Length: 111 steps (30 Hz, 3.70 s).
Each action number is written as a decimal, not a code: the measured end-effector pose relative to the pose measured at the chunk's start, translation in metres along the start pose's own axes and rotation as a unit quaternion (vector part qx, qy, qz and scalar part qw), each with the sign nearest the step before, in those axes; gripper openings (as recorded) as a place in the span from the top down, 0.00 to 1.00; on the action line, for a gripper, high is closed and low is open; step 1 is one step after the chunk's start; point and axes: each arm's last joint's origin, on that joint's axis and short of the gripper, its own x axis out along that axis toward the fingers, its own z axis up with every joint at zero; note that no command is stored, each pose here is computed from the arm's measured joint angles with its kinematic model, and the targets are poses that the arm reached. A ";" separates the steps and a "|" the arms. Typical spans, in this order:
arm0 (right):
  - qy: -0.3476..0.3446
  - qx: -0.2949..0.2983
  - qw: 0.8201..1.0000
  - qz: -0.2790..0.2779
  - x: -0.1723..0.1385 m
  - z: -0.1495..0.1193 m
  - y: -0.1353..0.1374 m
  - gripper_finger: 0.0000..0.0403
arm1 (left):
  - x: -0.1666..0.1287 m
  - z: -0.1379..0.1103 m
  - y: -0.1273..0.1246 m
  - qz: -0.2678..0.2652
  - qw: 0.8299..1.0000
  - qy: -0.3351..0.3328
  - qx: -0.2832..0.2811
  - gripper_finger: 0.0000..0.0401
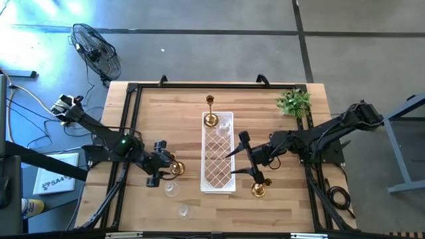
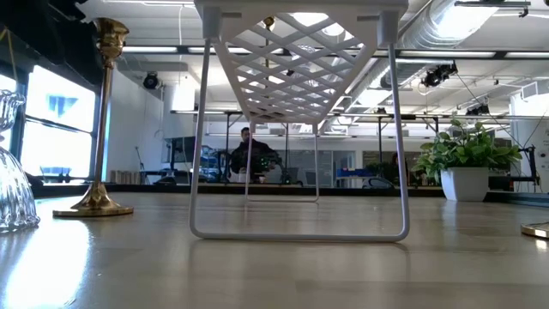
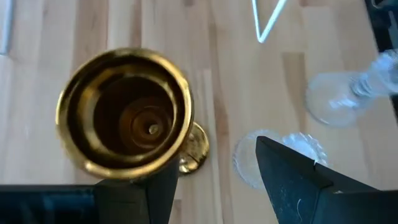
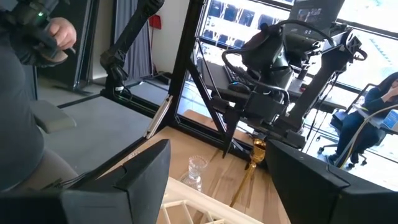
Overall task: Pick & Place candle stick holders
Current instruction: Put the left gold candle holder on the shelf aligned with the other gold candle holder
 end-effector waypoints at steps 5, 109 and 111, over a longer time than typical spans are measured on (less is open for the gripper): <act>0.001 0.000 1.000 0.000 0.000 0.000 0.000 0.36 | 0.000 0.002 0.001 0.027 0.999 -0.019 -0.017 0.49; 0.040 0.016 0.999 0.011 0.000 -0.008 0.002 0.36 | -0.027 0.027 0.006 0.158 0.982 -0.100 0.010 1.00; 0.043 0.016 0.999 0.012 0.000 -0.009 0.003 0.36 | -0.027 0.027 0.006 0.157 0.983 -0.097 0.011 1.00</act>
